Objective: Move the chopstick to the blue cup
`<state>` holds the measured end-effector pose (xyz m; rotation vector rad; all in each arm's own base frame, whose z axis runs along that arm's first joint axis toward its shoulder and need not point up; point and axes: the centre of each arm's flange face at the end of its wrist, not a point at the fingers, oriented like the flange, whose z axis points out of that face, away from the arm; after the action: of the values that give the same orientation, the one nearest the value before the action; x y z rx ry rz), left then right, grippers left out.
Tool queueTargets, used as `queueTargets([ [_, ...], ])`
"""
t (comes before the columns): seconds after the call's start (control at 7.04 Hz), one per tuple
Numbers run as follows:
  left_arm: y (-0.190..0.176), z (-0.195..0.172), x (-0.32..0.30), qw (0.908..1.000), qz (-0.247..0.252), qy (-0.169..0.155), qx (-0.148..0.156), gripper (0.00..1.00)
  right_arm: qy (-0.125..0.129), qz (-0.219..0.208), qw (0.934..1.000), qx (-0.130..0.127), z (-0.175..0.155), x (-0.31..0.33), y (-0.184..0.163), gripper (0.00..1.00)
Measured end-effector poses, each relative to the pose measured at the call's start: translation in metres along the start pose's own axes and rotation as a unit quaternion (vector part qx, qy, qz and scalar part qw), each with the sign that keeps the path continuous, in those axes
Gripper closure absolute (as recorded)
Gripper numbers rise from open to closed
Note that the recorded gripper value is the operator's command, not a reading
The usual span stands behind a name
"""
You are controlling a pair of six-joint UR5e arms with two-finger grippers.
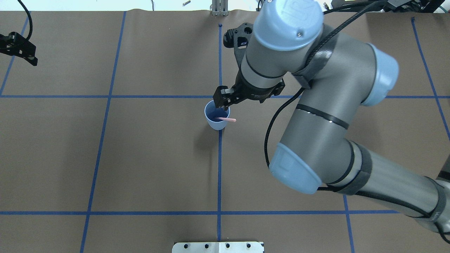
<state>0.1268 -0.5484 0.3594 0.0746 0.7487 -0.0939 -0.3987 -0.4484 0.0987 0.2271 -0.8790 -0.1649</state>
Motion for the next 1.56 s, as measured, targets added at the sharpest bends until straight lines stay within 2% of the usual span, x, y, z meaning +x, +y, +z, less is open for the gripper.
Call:
queueTargets([
  [0.14, -0.002, -0.003, -0.004, 1.0, 0.005, 0.0, 0.003, 0.02, 0.001, 0.02, 0.9998, 0.007, -0.022, 0.051, -0.01, 0.0],
  [0.43, -0.004, -0.007, -0.016, 0.9998, 0.02, -0.002, 0.007, 0.02, 0.016, 0.045, 0.9988, 0.002, -0.052, 0.177, -0.023, 0.0],
  [0.71, -0.002, -0.008, -0.031, 0.9997, 0.025, 0.0, 0.008, 0.02, 0.047, 0.041, 0.9979, -0.016, -0.059, 0.298, -0.009, 0.0],
  [1.14, 0.013, -0.006, -0.089, 0.9989, 0.039, 0.022, 0.012, 0.02, 0.093, 0.097, 0.9899, -0.044, -0.047, 0.416, 0.023, 0.0],
  [1.28, 0.016, -0.005, -0.113, 0.9986, 0.047, 0.02, 0.011, 0.02, 0.102, 0.119, 0.9866, -0.045, -0.049, 0.449, 0.034, 0.0],
  [1.42, 0.019, -0.002, -0.144, 0.9983, 0.056, 0.014, 0.008, 0.02, 0.1, 0.135, 0.9849, -0.04, -0.055, 0.486, 0.052, 0.0],
  [1.56, 0.021, 0.004, -0.178, 0.9973, 0.073, 0.007, 0.002, 0.02, 0.078, 0.145, 0.9857, -0.036, -0.063, 0.53, 0.076, 0.0],
])
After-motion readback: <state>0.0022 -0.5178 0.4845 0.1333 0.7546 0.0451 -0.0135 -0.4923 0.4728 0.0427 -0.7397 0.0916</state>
